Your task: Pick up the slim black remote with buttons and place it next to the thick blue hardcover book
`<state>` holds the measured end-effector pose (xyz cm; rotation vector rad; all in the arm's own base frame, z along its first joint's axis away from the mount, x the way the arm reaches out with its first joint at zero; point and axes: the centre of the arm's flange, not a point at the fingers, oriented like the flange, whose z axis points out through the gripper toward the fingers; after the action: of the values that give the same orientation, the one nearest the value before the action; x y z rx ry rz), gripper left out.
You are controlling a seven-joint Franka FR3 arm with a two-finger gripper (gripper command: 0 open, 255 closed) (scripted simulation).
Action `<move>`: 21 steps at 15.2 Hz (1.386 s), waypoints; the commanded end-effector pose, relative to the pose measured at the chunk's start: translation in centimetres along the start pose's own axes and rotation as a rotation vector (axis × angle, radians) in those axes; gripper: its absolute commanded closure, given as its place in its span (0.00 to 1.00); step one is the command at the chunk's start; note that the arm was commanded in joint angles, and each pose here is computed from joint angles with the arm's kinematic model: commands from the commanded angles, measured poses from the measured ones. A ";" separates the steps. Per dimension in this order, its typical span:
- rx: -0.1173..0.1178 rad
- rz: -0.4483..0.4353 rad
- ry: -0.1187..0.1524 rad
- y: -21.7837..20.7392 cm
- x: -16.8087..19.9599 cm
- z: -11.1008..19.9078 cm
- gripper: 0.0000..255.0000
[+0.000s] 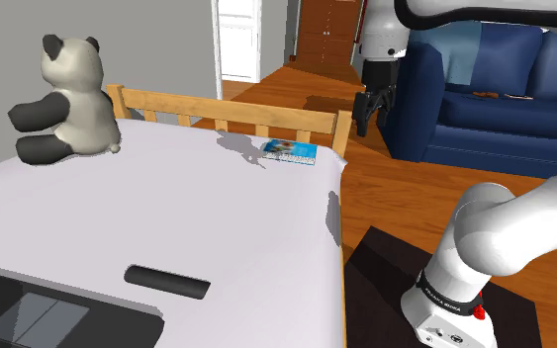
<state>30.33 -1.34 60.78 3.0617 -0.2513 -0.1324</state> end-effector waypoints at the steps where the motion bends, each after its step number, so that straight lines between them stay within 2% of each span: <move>1: 0.000 0.000 0.000 0.0 0.0 0.0 0.00; 21: -0.012 -0.240 0.057 -22.2 10.1 9.0 0.00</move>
<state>42.42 17.25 50.11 3.0658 0.1014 -0.0627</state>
